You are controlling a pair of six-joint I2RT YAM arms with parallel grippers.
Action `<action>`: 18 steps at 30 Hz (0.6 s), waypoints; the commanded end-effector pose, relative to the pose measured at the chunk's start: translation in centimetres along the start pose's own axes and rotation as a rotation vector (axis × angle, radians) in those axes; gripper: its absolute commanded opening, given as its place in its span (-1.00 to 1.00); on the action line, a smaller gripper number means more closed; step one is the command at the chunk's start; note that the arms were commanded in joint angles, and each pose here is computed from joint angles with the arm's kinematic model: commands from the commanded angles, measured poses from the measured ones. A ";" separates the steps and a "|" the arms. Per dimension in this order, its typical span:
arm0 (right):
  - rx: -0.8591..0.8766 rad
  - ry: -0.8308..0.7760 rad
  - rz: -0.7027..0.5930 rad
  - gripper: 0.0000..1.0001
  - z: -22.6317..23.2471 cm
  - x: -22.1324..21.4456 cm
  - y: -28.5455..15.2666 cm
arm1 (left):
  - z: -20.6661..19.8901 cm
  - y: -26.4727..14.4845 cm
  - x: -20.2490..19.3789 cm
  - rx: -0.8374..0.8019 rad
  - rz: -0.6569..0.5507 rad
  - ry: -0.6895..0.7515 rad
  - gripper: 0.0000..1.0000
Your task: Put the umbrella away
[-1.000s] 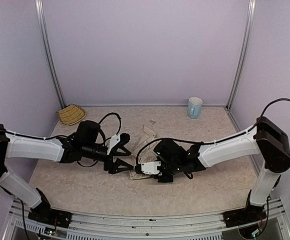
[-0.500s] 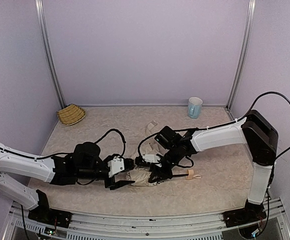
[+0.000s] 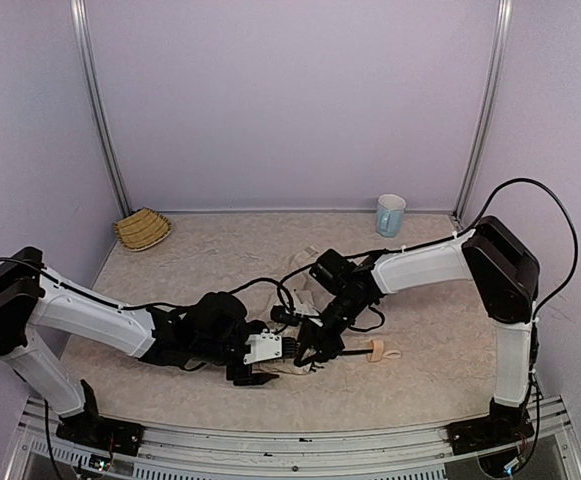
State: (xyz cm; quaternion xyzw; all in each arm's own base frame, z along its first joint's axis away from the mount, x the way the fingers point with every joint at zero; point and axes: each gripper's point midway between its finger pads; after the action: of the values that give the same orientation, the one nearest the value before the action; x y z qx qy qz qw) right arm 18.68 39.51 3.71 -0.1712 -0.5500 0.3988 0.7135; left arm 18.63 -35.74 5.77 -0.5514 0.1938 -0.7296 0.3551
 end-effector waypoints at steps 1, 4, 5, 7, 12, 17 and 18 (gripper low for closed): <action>0.153 0.254 0.236 -0.70 3.6 -8.5 2.7 | 0.9 1.3 -2.7 0.005 0.120 -0.026 0.46; 0.111 0.248 0.186 -0.55 2.5 -7.4 1.9 | 0.0 2.5 -4.3 -0.039 0.200 -0.050 0.16; 0.094 0.244 0.163 -0.43 2.1 -6.8 1.5 | -0.2 2.9 -4.5 -0.054 0.219 -0.059 0.04; 0.065 0.229 0.110 -0.31 1.4 -5.6 0.6 | -0.6 3.4 -4.7 -0.087 0.256 -0.079 -0.10; -0.006 0.160 -0.010 -0.10 1.0 -2.0 -2.2 | -2.0 4.6 -6.9 -0.205 0.382 -0.168 -0.32; -0.066 0.112 -0.134 0.02 1.5 0.8 -6.5 | -3.6 4.6 -8.6 -0.277 0.455 -0.218 -0.47; -0.074 0.102 -0.171 0.04 1.9 1.5 -7.7 | -3.7 4.6 -8.7 -0.281 0.455 -0.223 -0.49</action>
State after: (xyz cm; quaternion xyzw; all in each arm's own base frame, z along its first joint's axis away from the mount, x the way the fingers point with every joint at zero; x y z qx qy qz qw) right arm 20.12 36.08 6.07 -0.1963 -0.5271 0.3450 0.7514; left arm 21.32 -38.51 1.71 -0.5896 0.2698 -0.6508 0.3951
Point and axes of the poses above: each gripper's point midway between its finger pads, its own y axis out along the fingers, its own z axis along the line the jaws close on, x = y × z, and after that the axes turned 6 degrees about -y, right-handed
